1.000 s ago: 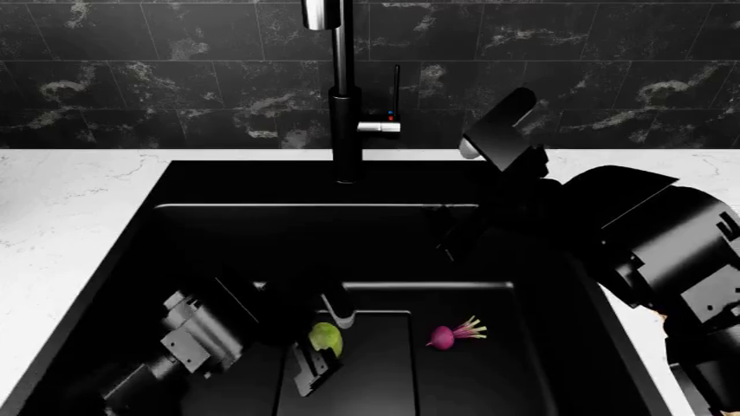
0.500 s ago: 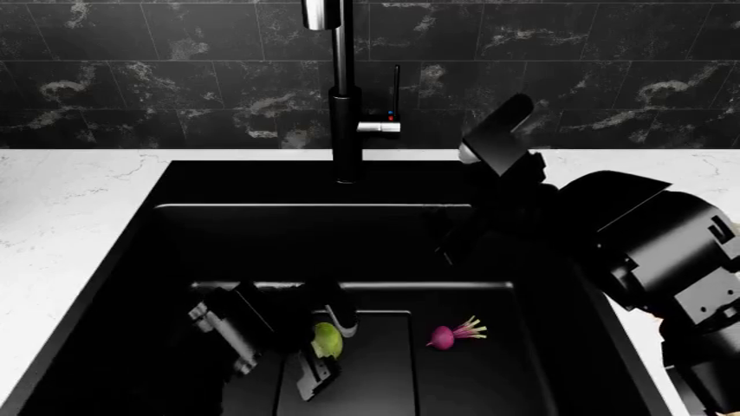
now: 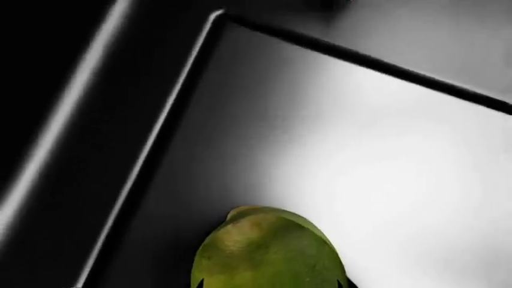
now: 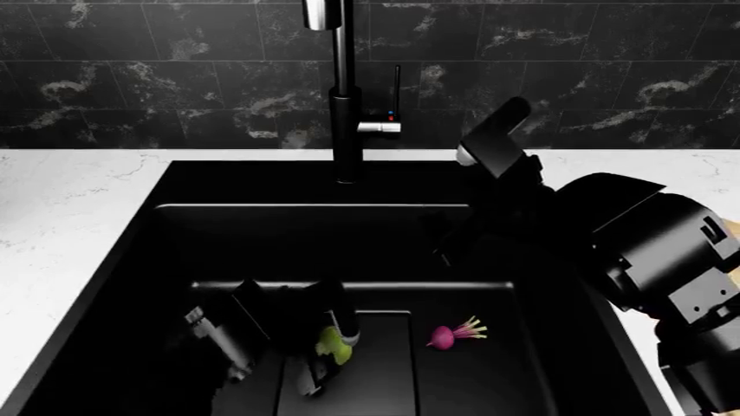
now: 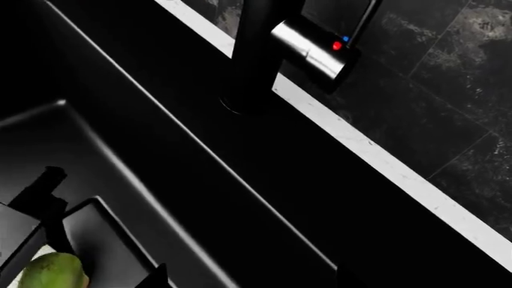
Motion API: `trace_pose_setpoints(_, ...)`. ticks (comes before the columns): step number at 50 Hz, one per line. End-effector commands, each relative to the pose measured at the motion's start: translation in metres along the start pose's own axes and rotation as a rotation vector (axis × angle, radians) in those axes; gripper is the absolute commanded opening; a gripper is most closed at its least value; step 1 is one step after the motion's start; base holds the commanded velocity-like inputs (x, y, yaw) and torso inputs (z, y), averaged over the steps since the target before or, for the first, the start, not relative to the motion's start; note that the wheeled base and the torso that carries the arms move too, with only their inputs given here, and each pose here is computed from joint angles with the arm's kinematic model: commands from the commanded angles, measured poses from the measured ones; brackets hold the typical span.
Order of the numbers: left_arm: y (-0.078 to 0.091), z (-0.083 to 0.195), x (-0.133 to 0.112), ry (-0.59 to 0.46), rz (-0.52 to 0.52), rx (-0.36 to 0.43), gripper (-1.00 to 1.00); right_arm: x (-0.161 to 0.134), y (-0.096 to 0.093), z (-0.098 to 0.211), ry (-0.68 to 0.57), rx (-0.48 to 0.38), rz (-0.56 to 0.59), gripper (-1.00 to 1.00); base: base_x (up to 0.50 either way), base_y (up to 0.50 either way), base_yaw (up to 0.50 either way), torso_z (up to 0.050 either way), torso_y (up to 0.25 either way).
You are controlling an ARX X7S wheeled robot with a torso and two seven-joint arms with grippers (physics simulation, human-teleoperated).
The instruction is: Pick the vegetables from the sink and place them on the cutting board.
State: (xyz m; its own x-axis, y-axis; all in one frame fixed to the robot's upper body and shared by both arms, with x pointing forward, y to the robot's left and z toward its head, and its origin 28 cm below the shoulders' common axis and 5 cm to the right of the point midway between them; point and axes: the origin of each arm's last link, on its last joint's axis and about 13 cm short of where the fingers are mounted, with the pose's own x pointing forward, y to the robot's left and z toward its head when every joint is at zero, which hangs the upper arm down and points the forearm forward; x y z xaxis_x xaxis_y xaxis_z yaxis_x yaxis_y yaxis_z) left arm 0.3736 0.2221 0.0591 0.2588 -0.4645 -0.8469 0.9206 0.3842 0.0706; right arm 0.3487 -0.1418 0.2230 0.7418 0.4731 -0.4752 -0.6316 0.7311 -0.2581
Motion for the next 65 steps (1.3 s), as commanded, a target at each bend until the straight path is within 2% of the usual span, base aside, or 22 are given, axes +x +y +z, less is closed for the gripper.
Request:
trace_pose_setpoints(1, -0.015, 0.014, -0.031, -0.087, -0.039, 0.169, -1.00, 0.002, 0.004, 0.000, 0.014, -0.026, 0.008, 1.00, 0.00, 0.00, 0.00, 0.000, 0.000)
trace_pose_setpoints(8, -0.021, 0.032, -0.067, -0.190, -0.004, 0.240, -1.00, 0.002, 0.008, 0.003, 0.058, -0.101, 0.019, 1.00, 0.00, 0.00, 0.00, 0.000, 0.000)
trace_pose_setpoints(14, -0.022, 0.036, -0.089, -0.224, 0.046, 0.267, -1.00, 0.001, 0.008, 0.001, 0.143, -0.248, 0.007, 1.00, 0.00, 0.00, 0.00, 0.000, 0.000)
trace_pose_setpoints(22, -0.011, 0.045, -0.113, -0.276, 0.150, 0.283, -1.00, -0.003, 0.000, 0.008, 0.251, -0.364, 0.019, 1.00, 0.00, 0.00, 0.00, 0.000, 0.000)
trace_pose_setpoints(28, -0.002, 0.050, -0.124, -0.294, 0.202, 0.278, -1.00, -0.004, -0.002, 0.013, 0.331, -0.463, 0.092, 1.00, 0.00, 0.00, 0.00, 0.000, 0.000)
trace_pose_setpoints(45, 0.004, 0.052, -0.131, -0.299, 0.244, 0.267, -1.00, 0.018, 0.004, -0.001, 0.382, -0.484, 0.290, 1.00, 0.00, 0.00, 0.00, 0.000, 0.000)
trace_pose_setpoints(65, 0.006, 0.050, -0.126, -0.293, 0.233, 0.258, -1.00, 0.032, 0.012, -0.023, 0.426, -0.446, 0.373, 1.00, 0.00, 0.00, 0.00, 0.000, 0.000)
